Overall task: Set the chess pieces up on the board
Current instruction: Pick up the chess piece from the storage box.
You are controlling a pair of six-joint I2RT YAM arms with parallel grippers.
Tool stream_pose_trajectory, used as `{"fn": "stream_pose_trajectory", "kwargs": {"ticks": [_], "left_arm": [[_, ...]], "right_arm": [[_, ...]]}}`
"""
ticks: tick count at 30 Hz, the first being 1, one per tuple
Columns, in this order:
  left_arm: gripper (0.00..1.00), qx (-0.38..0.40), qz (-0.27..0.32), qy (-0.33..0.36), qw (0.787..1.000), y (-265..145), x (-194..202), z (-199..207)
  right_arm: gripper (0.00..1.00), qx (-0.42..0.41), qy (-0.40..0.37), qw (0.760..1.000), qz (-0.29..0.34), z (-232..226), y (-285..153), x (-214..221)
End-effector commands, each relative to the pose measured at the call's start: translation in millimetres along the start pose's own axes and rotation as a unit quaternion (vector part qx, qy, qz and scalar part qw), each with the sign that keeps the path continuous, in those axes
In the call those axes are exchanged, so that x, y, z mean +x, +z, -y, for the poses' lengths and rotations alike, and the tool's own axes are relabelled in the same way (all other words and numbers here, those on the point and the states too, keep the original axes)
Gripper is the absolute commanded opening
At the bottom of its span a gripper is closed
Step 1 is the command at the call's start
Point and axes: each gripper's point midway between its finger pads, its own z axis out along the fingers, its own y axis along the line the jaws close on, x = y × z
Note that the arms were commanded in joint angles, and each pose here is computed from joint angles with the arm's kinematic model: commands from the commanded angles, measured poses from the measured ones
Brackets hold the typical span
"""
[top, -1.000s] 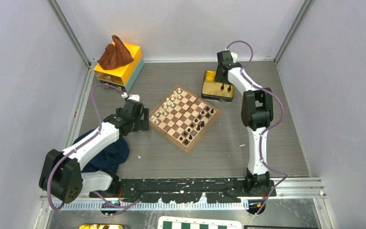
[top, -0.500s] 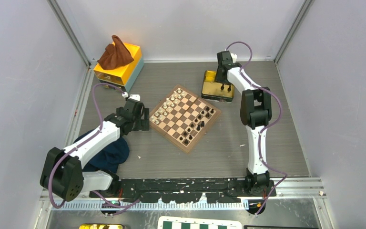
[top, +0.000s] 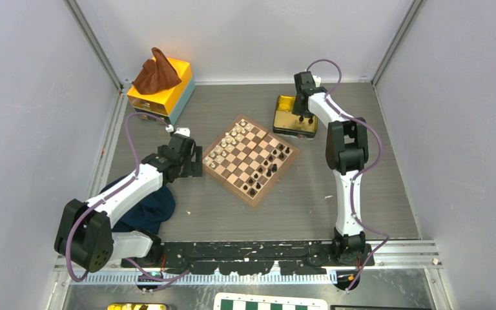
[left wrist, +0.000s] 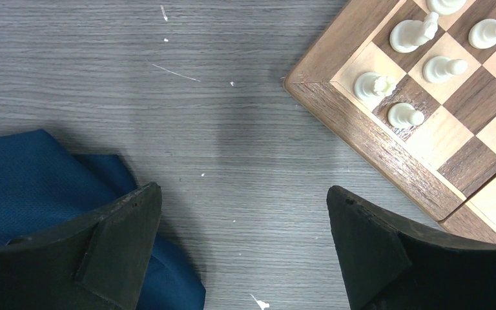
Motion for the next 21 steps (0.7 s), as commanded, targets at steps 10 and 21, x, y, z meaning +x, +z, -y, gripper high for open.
{"fn": "stream_pose_trajectory", "kwargs": {"ticks": [10, 21], "left_arm": [[1.00, 0.006, 0.027, -0.010, 1.000, -4.7, -20.7, 4.4], [1.00, 0.007, 0.026, -0.010, 1.000, -4.4, -20.2, 4.9]], "right_arm": [[0.32, -0.005, 0.005, 1.000, 0.020, 3.6, -12.0, -15.0], [0.36, -0.004, 0.009, 1.000, 0.023, 9.0, -11.7, -19.7]]}}
